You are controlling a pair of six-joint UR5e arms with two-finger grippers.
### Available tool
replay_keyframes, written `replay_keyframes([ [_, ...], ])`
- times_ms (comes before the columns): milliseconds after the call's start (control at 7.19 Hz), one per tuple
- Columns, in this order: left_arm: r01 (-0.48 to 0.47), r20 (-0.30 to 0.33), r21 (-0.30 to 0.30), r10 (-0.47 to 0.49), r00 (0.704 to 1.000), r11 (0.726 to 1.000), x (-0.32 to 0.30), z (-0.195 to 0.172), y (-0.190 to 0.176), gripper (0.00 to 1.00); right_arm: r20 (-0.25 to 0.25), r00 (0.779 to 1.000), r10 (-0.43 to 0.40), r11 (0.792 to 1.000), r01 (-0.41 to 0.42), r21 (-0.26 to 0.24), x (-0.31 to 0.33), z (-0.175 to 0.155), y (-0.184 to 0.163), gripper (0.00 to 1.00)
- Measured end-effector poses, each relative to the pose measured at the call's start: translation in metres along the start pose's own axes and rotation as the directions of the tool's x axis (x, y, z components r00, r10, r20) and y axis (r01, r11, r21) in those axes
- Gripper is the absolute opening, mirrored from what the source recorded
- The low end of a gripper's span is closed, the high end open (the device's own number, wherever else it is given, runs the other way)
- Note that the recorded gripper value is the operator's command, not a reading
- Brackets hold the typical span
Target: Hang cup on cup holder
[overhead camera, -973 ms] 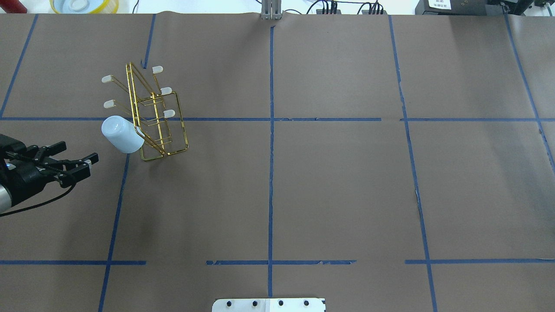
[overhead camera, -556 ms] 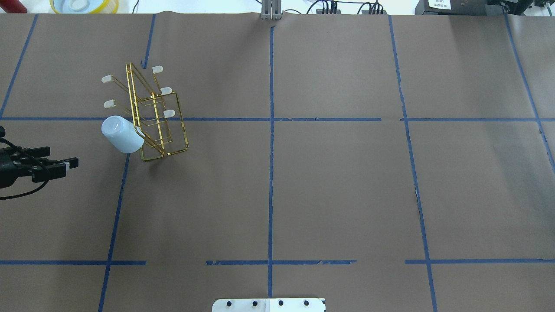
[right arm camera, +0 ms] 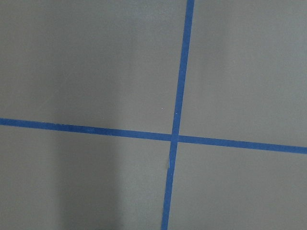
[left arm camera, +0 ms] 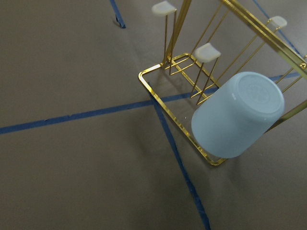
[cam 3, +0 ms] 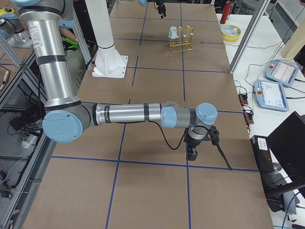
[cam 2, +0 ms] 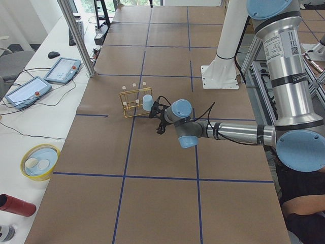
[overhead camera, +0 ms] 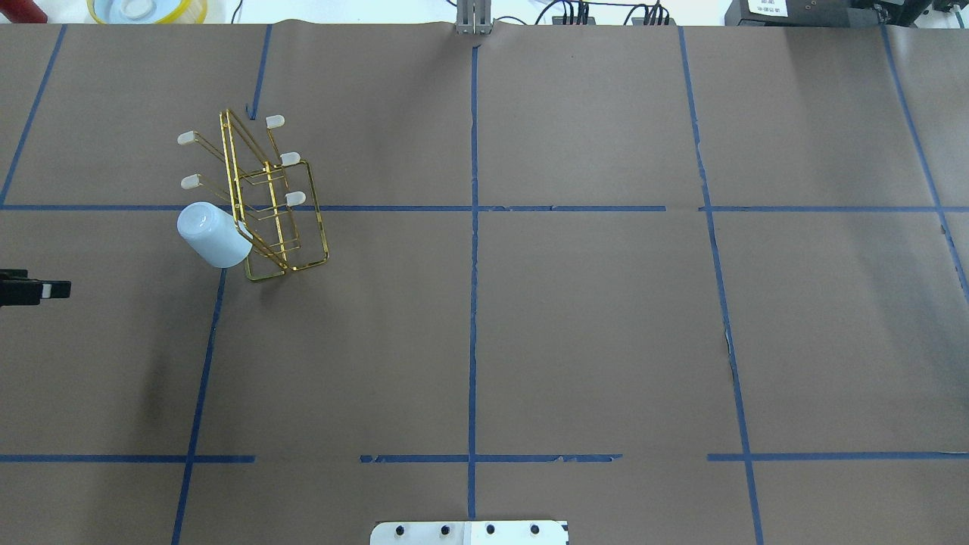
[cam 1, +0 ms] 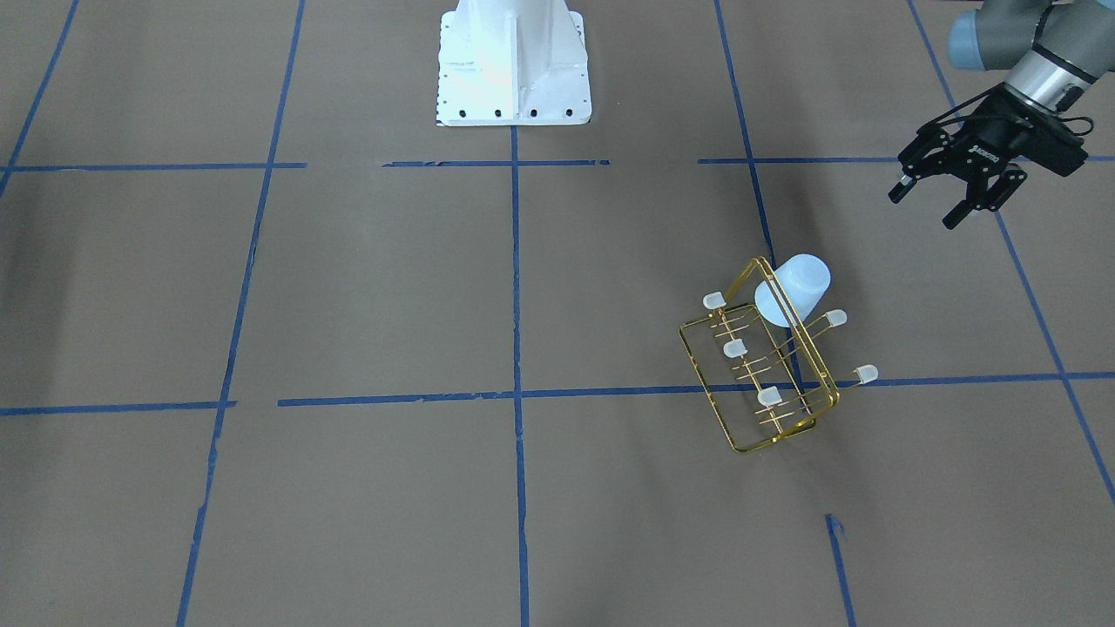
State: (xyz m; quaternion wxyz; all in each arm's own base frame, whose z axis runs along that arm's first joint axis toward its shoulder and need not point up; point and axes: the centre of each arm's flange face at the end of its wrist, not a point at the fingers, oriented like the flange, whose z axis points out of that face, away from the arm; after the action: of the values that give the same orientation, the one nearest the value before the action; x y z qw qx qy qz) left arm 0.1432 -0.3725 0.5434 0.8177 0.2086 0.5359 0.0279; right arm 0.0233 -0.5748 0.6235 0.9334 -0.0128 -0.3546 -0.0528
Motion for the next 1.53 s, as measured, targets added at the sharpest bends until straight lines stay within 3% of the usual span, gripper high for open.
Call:
replay_keyframes([
  [278,0.007,0.031,-0.038,-0.006,1.0,0.999,-0.043,-0.031,-0.016,1.0,0.0,1.0,0.0,1.0,0.0,0.0,0.0,0.0,0.0,1.0],
  [556,-0.084,0.165,-0.085,0.097,0.981,0.993,-0.093,-0.06,-0.057,1.0,0.0,1.0,0.0,1.0,0.0,0.0,0.0,0.0,0.0,1.0],
  [973,-0.061,0.333,-0.215,0.132,0.934,0.975,-0.172,-0.121,-0.086,1.0,0.0,1.0,0.0,1.0,0.0,0.0,0.0,0.0,0.0,1.0],
  [1251,0.016,0.363,-0.301,0.098,0.927,0.954,-0.196,-0.144,-0.089,1.0,0.0,1.0,0.0,1.0,0.0,0.0,0.0,0.0,0.0,1.0],
  [1529,0.066,0.365,-0.331,0.064,0.929,0.941,-0.2,-0.147,-0.091,1.0,0.0,1.0,0.0,1.0,0.0,0.0,0.0,0.0,0.0,1.0],
])
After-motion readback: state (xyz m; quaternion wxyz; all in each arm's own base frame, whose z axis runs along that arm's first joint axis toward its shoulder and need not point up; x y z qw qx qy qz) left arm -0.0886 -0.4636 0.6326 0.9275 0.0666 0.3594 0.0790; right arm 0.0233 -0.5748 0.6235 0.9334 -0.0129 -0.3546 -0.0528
